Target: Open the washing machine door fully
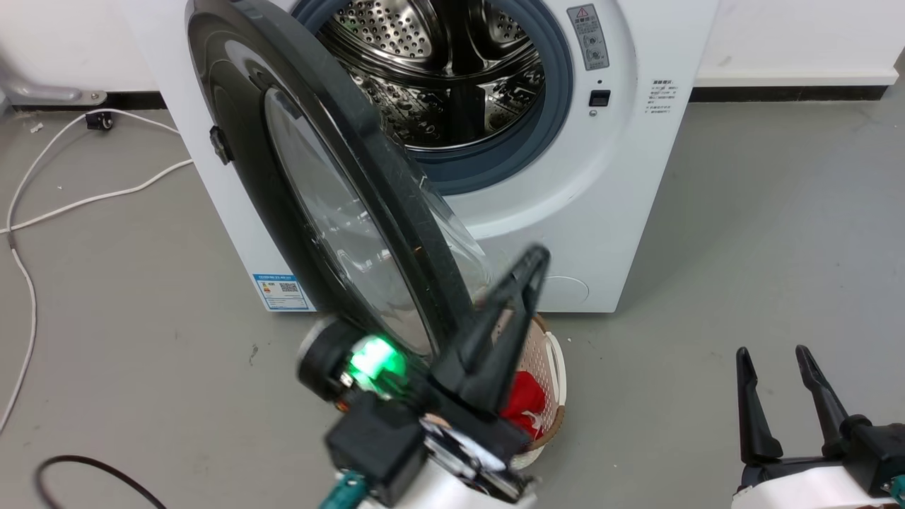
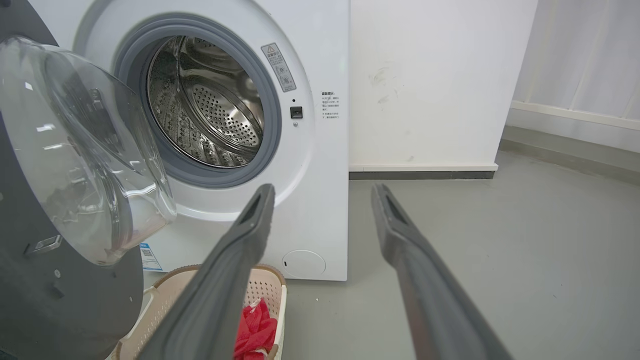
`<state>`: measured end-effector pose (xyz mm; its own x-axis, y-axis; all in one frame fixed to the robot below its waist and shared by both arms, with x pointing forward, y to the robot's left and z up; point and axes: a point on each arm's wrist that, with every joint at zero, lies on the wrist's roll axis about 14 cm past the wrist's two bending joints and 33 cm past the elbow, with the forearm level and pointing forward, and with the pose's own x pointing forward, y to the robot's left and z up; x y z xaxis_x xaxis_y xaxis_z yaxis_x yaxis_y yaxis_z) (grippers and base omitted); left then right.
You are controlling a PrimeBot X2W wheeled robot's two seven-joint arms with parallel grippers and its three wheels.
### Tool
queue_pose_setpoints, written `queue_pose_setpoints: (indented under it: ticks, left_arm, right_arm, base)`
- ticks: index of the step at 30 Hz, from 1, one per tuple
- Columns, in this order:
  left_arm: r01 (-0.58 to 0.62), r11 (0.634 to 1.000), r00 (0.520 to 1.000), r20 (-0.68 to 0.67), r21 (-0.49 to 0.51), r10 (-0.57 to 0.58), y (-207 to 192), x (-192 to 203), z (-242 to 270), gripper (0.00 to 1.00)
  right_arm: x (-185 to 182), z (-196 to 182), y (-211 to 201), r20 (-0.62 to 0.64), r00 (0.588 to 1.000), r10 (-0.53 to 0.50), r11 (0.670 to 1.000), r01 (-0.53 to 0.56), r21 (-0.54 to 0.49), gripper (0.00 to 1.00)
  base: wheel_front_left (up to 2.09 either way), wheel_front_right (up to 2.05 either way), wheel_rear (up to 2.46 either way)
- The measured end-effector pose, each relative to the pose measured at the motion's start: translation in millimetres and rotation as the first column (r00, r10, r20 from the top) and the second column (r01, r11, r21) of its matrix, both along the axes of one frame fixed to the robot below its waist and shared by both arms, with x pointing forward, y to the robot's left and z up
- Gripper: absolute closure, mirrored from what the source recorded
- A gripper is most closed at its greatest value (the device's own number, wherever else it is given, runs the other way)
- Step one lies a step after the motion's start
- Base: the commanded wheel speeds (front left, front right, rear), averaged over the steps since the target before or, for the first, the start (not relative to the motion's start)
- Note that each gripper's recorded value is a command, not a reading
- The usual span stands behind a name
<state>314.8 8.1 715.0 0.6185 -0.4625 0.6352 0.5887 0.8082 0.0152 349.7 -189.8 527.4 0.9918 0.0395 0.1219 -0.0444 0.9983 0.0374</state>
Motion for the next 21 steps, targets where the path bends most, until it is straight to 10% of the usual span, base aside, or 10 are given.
queue_pose_setpoints:
  ticks: [13,21]
  left_arm:
    - [0.206,0.953,0.843,-0.535,0.220,-0.058,-43.5,-23.0,-168.6,1.00]
    - [0.108,0.965,0.868,-0.496,0.241,0.027,-31.3,13.6,-172.6,1.00]
  right_arm:
    - [0.0,-9.3,7.5,-0.025,0.999,0.022,1.000,-0.022,0.014,0.00]
    - [4.7,-14.1,7.8,-0.041,0.999,0.022,1.000,-0.022,0.019,0.00]
  base:
    - [0.00,0.00,0.00]
    - [0.00,0.00,0.00]
